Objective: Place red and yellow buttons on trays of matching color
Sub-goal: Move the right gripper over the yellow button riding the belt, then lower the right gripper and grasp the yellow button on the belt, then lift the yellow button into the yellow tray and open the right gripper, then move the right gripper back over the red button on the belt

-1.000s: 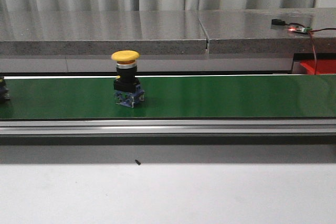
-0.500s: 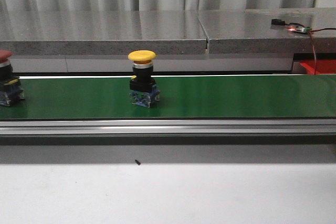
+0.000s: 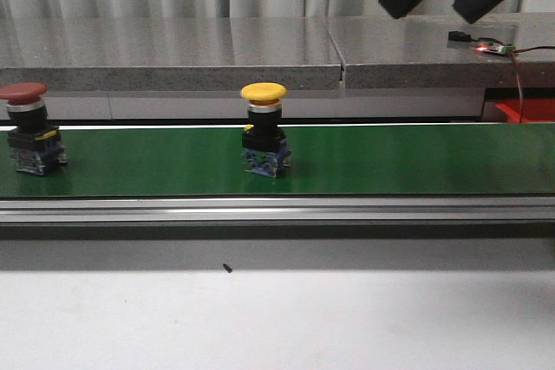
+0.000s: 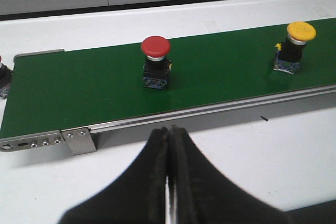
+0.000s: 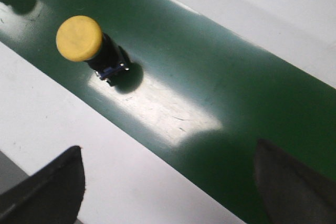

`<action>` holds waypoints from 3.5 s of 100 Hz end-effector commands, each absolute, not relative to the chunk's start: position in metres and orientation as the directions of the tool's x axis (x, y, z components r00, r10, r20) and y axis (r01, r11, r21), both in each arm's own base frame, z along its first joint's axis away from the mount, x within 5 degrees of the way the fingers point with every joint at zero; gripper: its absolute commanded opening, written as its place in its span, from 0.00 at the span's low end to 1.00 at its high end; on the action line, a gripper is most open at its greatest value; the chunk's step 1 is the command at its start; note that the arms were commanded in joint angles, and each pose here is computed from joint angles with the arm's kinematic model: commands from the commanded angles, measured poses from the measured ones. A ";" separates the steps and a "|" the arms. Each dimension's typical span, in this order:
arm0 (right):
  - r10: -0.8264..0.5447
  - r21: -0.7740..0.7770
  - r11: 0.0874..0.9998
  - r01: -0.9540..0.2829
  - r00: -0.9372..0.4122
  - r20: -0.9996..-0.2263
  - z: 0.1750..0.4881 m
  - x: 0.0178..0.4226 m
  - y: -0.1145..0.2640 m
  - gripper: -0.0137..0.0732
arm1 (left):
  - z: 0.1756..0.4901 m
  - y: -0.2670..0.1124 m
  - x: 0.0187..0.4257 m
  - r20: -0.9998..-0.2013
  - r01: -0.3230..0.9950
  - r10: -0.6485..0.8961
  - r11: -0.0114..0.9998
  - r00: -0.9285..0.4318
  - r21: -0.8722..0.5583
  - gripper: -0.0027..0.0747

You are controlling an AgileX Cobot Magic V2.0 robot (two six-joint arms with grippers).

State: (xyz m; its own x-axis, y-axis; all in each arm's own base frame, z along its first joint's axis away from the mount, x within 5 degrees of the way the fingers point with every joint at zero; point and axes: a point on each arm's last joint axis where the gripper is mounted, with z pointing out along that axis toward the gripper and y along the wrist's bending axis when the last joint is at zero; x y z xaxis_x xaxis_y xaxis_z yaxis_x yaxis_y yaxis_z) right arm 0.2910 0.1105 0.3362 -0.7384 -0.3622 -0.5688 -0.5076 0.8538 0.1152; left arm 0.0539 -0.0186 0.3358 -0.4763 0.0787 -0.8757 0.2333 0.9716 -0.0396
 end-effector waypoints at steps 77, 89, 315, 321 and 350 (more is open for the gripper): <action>-0.546 0.102 0.715 -0.692 -0.643 -0.536 0.301 0.348 0.170 0.90 | 0.347 -0.019 0.056 -0.910 0.236 0.058 0.971 -0.410 -0.044 0.01; -0.539 0.098 0.720 -0.687 -0.643 -0.543 0.296 0.353 0.172 0.82 | 0.347 -0.019 0.056 -0.910 0.236 0.058 0.971 -0.410 -0.044 0.01; 0.466 0.202 0.876 0.438 -0.663 -0.586 0.284 0.298 -0.164 0.38 | 0.347 -0.019 0.056 -0.910 0.236 0.058 0.971 -0.410 -0.044 0.01; 0.479 0.206 0.868 0.451 -0.653 -0.587 0.279 0.302 -0.167 0.38 | 0.347 -0.019 0.056 -0.910 0.236 0.058 0.971 -0.410 -0.044 0.01; 0.495 0.204 0.856 0.474 -0.643 -0.584 0.263 0.311 -0.175 0.38 | 0.347 -0.019 0.056 -0.910 0.236 0.058 0.971 -0.410 -0.044 0.01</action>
